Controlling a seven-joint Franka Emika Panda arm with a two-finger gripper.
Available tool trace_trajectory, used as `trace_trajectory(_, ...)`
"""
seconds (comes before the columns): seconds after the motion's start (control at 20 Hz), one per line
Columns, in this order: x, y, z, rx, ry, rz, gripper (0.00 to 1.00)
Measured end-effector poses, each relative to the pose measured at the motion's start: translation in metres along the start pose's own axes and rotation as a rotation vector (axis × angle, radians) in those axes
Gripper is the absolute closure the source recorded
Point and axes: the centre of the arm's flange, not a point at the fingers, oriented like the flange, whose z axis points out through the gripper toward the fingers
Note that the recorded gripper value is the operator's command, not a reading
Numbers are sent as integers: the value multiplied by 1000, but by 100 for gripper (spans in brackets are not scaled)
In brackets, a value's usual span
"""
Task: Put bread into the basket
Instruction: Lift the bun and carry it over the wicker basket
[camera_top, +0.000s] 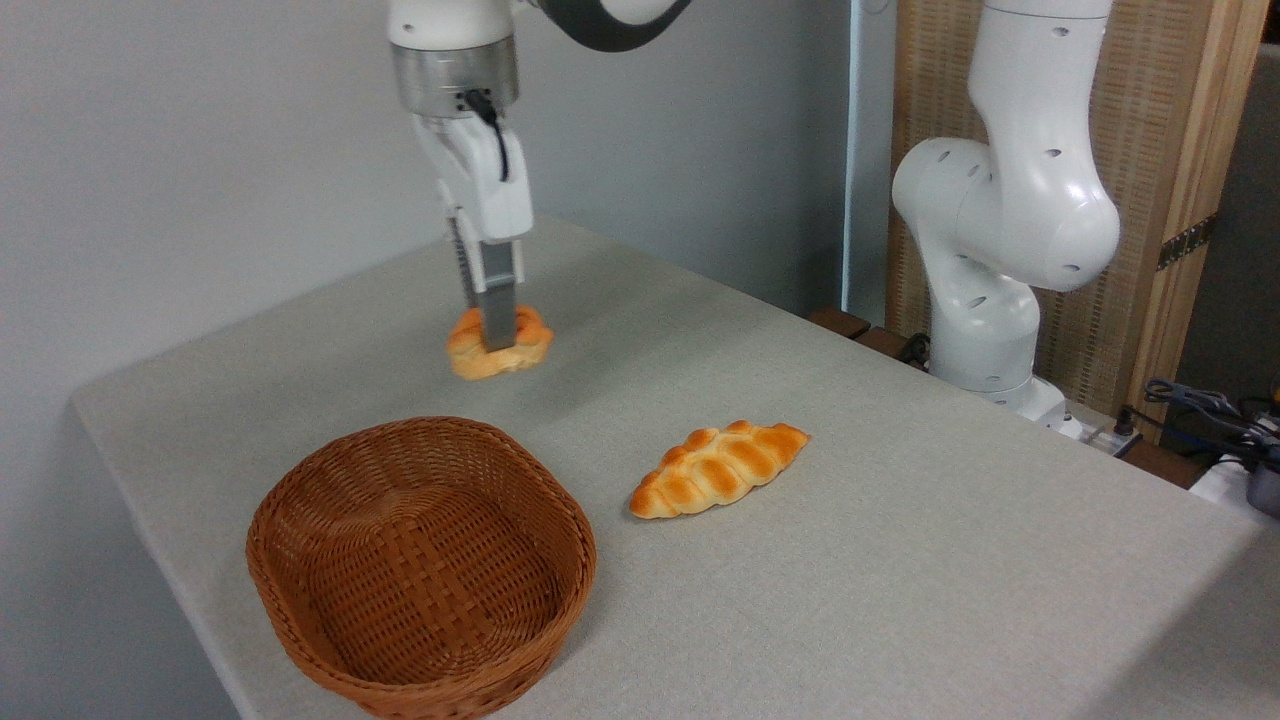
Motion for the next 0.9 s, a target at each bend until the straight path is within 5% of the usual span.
trace_trajectory(0.25, 22, -30, 12, 5, 11, -8, 59)
trace_trajectory(0.4, 36, -48, 24, 54, 59, -11, 51)
trace_trajectory(0.5, 42, -57, 39, 69, 74, -14, 34)
trace_trajectory(0.6, 47, -64, 53, 79, 82, -16, 27)
trace_trajectory(0.65, 48, -68, 63, 86, 75, -13, 11)
trace_trajectory(0.7, 49, -72, 71, 96, 58, -4, 5)
trace_trajectory(0.9, 48, -79, 91, 131, -14, 35, 0)
